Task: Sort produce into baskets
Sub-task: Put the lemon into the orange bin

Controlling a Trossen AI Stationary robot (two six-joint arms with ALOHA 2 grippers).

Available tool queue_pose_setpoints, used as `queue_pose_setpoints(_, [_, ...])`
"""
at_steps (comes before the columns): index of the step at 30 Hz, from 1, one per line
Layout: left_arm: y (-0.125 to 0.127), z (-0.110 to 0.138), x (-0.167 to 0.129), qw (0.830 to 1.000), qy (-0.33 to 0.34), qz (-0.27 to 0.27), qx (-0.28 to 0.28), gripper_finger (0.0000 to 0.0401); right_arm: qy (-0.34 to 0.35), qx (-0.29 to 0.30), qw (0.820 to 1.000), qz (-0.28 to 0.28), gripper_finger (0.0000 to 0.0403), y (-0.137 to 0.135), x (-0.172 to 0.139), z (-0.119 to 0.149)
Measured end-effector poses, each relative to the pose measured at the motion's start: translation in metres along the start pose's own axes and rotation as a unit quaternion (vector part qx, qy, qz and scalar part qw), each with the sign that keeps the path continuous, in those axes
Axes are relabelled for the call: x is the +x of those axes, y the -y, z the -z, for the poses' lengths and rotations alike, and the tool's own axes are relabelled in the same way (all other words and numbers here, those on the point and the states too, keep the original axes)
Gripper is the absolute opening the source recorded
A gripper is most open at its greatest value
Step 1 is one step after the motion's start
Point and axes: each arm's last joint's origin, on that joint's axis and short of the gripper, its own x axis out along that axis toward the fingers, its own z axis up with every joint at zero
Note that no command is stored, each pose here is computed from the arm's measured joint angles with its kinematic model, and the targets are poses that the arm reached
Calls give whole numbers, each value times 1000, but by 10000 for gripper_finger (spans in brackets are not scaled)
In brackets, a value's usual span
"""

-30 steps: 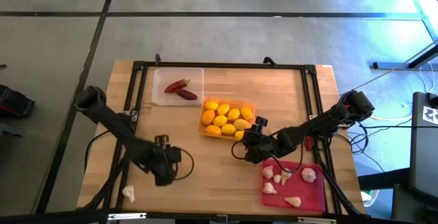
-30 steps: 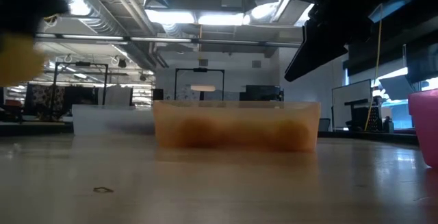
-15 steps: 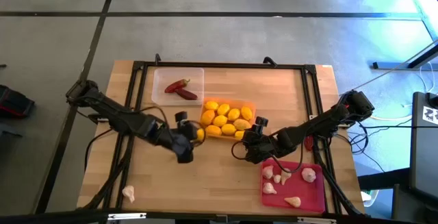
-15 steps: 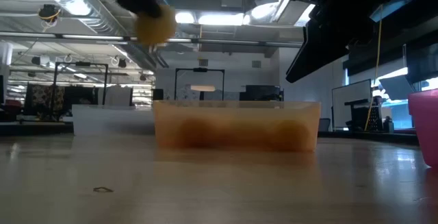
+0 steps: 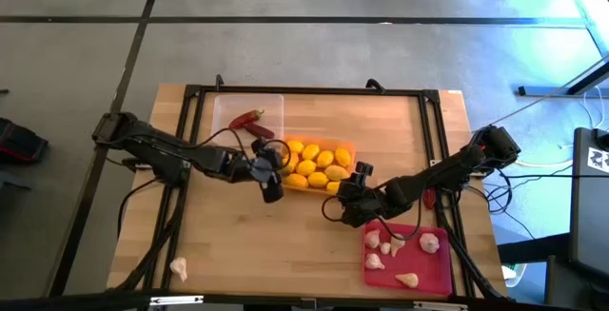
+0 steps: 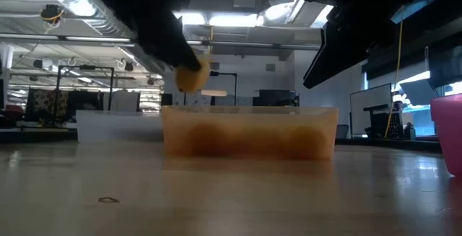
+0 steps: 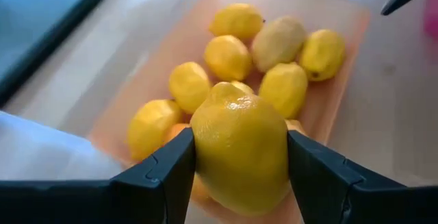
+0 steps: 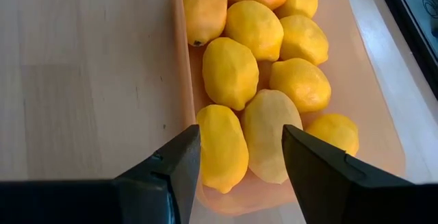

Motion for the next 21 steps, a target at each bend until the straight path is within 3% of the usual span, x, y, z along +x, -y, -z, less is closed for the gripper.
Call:
queue_pose_setpoints(3, [-3,11,8,999,11,37,-18,198,0,0,1000,0,198,0,0,0])
queue_pose_setpoints(10, [-8,36,15,999,-9,35,-21,198,0,1,1000,0,198,0,0,0])
queue_pose_setpoints(16, [-9,39,16,999,-14,33,-21,200,0,1,1000,0,198,0,0,0])
queue_pose_setpoints(21, [-10,40,16,999,-21,29,-9,234,0,1,1000,0,198,0,0,0])
